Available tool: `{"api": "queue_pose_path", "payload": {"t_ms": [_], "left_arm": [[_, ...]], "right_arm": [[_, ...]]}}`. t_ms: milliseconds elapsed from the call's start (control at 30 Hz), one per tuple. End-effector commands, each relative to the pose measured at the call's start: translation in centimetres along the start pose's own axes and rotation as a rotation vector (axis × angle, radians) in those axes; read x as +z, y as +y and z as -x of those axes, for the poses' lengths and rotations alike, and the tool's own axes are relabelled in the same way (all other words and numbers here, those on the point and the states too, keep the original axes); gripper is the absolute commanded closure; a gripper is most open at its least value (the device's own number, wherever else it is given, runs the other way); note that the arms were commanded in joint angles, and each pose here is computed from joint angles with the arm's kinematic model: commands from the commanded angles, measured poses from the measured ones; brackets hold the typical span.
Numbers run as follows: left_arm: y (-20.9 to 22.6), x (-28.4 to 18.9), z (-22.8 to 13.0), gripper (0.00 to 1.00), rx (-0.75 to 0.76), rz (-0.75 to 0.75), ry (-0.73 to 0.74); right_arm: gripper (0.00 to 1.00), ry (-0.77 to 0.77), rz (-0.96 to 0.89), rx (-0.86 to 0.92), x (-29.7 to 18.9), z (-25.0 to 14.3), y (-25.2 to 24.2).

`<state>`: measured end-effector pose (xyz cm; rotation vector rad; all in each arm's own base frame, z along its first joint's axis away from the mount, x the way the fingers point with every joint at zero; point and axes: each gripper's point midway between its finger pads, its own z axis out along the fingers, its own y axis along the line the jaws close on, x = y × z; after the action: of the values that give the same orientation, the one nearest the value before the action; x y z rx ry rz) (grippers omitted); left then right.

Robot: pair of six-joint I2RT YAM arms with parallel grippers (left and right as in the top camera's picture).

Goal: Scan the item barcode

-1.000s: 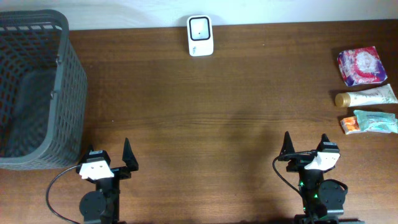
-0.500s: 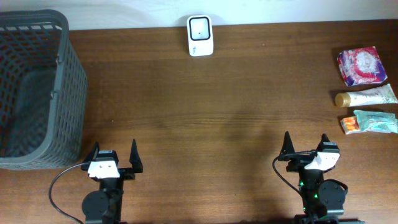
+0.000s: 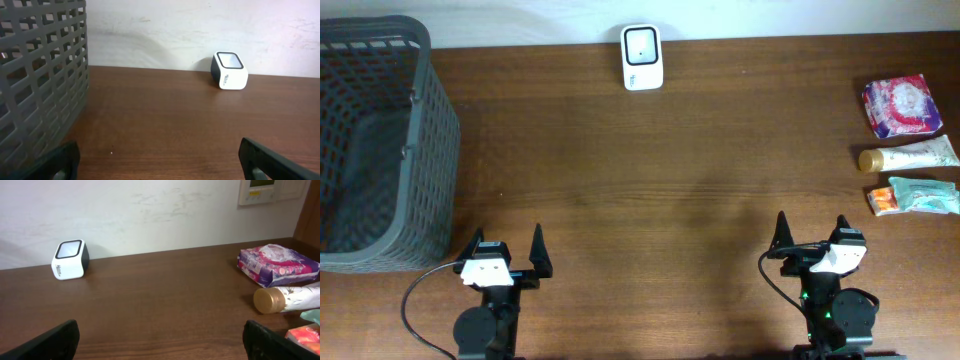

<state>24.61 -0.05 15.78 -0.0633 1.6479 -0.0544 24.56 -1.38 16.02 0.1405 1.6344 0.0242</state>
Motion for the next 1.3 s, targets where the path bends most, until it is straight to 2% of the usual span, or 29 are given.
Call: {"api": "queue_pose_path", "payload": {"t_ms": [0, 167, 900, 1000, 1267], "left_arm": [[0.09, -0.01, -0.2, 0.01, -0.021, 0.006, 0.002], [0.04, -0.01, -0.18, 0.01, 0.024, 0.003, 0.002], [0.04, -0.01, -0.17, 0.01, 0.024, 0.003, 0.002], [0.04, -0.01, -0.17, 0.01, 0.024, 0.003, 0.002], [0.03, -0.01, -0.17, 0.01, 0.024, 0.003, 0.002]], "right_arm": [[0.02, 0.004, -0.017, 0.003, 0.03, -0.33, -0.35], [0.02, 0.004, -0.017, 0.003, 0.03, -0.33, -0.35], [0.01, 0.004, -0.004, 0.002, 0.02, -0.34, 0.0], [0.01, 0.005, -0.004, -0.13, 0.02, -0.38, 0.08], [0.02, 0.007, 0.023, -0.151, 0.01, -0.44, 0.53]]}}
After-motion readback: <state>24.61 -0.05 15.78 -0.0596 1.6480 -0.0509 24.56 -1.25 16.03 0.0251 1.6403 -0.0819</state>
